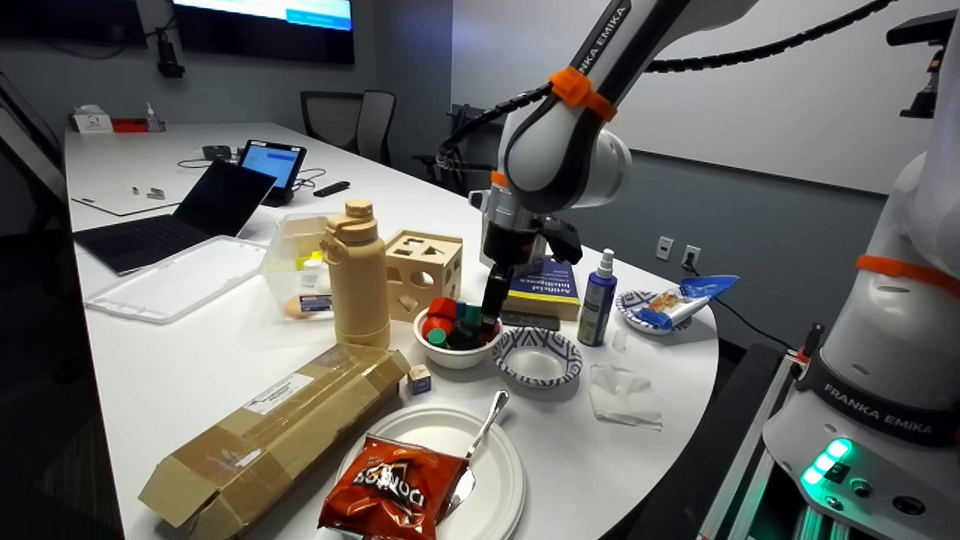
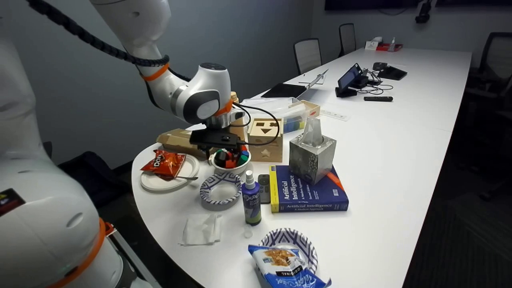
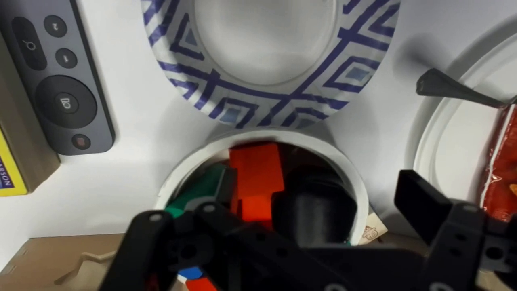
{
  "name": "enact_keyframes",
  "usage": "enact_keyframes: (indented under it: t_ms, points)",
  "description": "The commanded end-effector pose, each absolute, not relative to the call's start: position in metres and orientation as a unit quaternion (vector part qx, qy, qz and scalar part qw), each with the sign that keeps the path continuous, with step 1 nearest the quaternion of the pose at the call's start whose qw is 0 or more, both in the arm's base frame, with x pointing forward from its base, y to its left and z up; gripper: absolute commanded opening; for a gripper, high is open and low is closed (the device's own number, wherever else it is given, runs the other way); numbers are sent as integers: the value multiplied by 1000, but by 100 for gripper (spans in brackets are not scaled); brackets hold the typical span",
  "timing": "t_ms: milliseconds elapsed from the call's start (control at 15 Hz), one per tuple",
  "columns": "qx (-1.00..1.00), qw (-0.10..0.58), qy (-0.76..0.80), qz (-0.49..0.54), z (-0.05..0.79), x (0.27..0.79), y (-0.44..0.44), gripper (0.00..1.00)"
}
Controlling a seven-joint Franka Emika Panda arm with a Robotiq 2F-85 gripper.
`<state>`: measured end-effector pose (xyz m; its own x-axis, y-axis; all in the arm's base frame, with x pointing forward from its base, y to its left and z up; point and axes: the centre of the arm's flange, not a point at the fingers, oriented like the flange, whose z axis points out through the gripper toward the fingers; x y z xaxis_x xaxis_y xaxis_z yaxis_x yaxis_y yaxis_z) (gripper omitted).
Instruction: Put a red block in the box
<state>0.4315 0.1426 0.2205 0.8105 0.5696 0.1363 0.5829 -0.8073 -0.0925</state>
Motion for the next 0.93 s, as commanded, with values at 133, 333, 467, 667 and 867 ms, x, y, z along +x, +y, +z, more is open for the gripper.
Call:
enact_keyframes:
  t_ms: [133,333,467,667,867]
  points:
    - [-948,67,-305,-57,216,448,125,100]
    - [-948,72,-305,-57,213,453,120,100]
    - [-947,75,-307,-58,212,454,119,100]
    - [-945,79,-311,-57,210,456,120,100]
    - [-945,80,-312,-53,207,454,121,100]
